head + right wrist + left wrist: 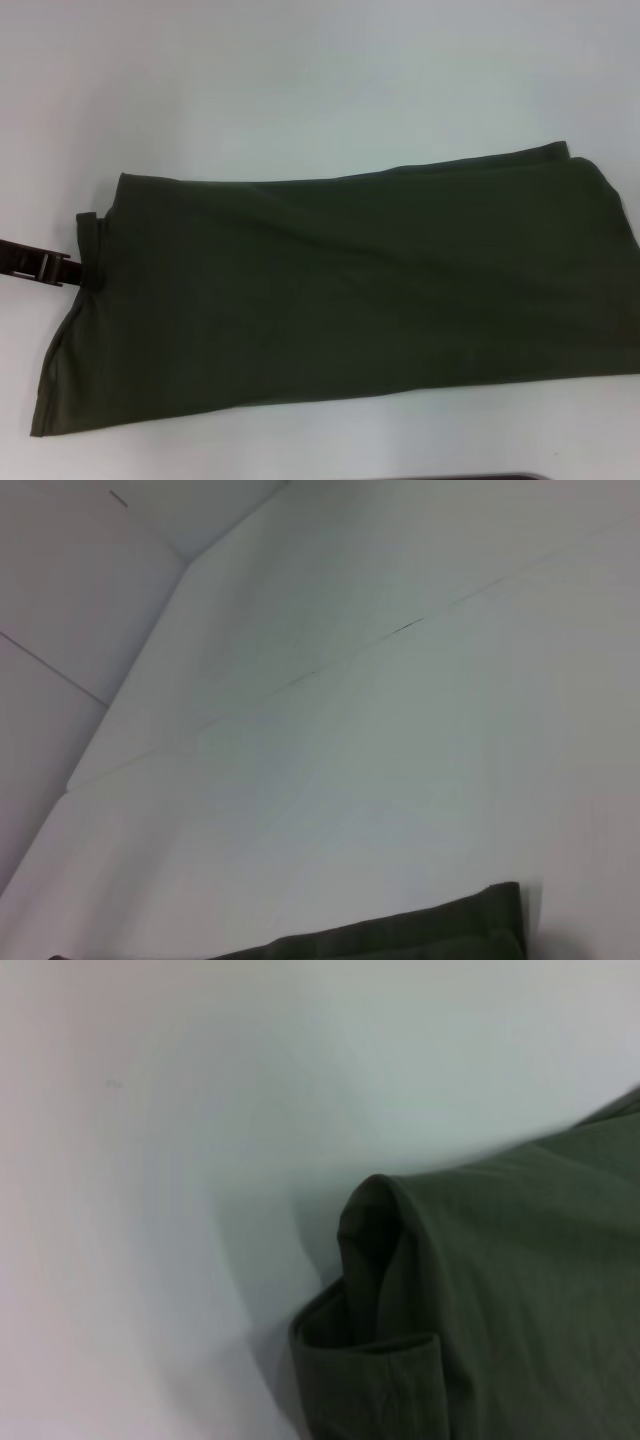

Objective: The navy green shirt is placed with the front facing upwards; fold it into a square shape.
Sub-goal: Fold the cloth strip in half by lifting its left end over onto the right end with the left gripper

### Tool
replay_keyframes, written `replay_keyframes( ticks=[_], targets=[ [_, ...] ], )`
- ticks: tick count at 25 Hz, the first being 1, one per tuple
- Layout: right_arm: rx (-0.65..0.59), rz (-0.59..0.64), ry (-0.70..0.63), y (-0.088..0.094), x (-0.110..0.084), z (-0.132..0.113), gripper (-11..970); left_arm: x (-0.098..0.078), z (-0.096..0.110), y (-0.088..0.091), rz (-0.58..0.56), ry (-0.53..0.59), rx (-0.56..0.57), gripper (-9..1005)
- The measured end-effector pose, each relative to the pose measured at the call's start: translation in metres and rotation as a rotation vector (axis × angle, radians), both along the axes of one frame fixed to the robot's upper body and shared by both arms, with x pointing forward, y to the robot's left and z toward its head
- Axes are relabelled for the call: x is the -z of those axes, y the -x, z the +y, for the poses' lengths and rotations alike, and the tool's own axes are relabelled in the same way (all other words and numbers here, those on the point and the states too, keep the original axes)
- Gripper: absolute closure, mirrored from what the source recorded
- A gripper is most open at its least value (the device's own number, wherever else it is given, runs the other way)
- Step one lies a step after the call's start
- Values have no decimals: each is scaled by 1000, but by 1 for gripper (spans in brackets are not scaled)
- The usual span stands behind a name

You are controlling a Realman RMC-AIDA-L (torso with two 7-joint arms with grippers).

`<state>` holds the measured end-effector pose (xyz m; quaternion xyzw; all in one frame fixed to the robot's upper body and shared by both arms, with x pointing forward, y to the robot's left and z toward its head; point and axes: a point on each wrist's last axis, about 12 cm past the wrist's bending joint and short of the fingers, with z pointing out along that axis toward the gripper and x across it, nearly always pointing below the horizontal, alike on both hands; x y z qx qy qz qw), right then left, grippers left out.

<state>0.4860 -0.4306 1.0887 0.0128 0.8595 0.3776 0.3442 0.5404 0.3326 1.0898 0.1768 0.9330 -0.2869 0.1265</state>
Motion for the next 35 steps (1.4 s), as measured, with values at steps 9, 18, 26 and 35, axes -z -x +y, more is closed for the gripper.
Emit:
replay_keyframes(
  ticks=[9, 18, 26, 35],
  targets=[
    [-2, -3, 1, -1, -1, 0, 63, -3, -4, 0, -5, 39, 3, 964],
    [-13, -4, -2, -3, 0, 4, 63, -14, -11, -3, -37, 100, 20, 965],
    [-19, -3, -5, -3, 1, 6, 63, -24, -8, -4, -70, 83, 21, 965],
    [-21, -6, -14, -6, 1, 9, 64, -26, 8, -3, -75, 51, -5, 961]
  ],
)
